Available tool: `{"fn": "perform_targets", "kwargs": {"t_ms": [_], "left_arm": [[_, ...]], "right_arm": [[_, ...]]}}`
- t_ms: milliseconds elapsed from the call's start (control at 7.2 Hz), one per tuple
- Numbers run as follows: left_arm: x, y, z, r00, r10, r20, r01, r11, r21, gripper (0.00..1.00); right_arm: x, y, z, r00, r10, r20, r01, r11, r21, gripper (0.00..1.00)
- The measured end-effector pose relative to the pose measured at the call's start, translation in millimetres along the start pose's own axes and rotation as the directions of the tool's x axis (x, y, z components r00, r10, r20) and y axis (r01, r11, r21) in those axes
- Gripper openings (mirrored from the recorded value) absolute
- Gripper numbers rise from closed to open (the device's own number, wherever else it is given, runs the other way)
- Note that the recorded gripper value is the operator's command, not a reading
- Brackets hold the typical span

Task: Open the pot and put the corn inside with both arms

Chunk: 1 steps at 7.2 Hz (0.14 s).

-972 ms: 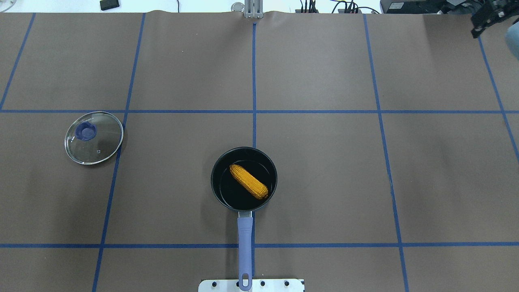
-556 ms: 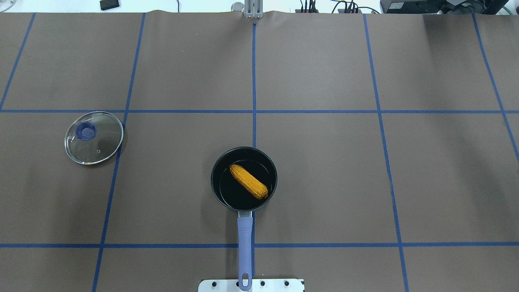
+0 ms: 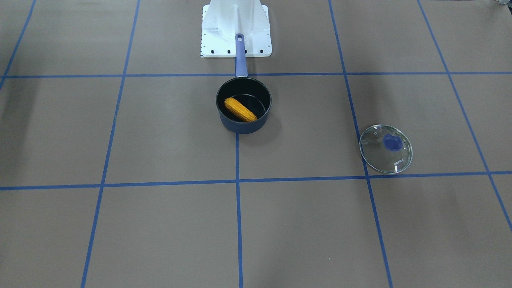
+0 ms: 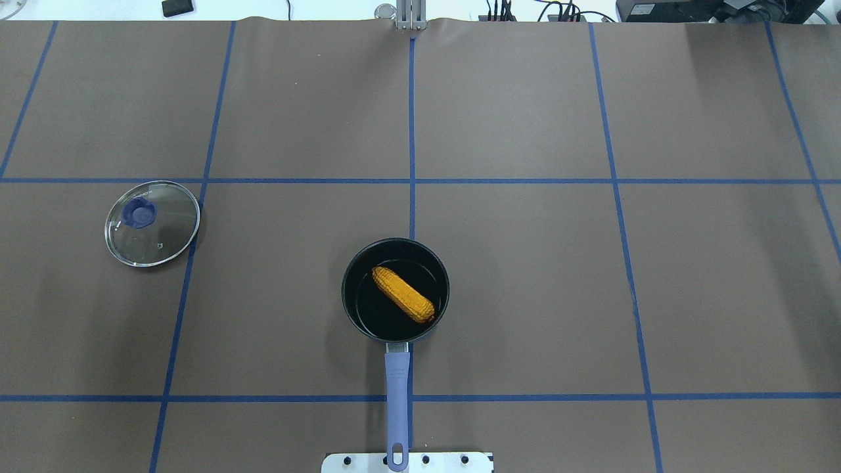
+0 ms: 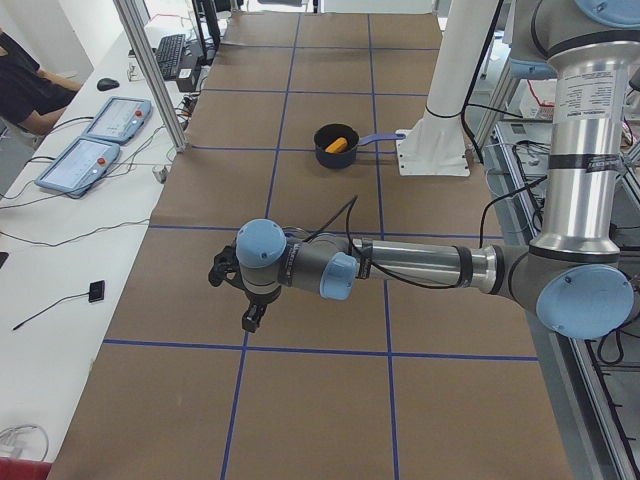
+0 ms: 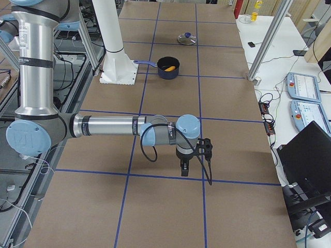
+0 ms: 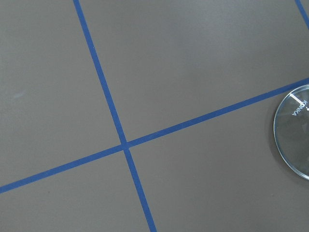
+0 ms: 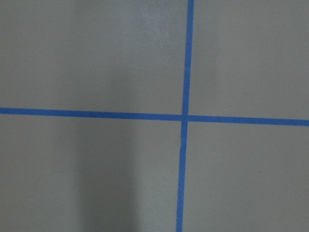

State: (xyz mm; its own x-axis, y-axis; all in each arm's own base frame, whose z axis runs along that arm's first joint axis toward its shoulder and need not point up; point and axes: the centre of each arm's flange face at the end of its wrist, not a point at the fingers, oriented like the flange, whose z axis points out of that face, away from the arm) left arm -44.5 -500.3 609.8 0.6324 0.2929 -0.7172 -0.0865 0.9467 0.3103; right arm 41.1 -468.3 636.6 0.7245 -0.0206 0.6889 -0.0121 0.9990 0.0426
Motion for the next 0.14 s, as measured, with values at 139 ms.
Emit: {"fn": "perform_targets", "kwargs": {"t_ms": [139], "left_arm": [[-2.9,3.1,2.3,1.0,-0.024,0.003,0.024,1.0,-0.016,1.0]], "right_arm": [[1.8,3.0,0.3,1.0,0.001,0.002,-0.001,1.0,0.001,1.0]]}}
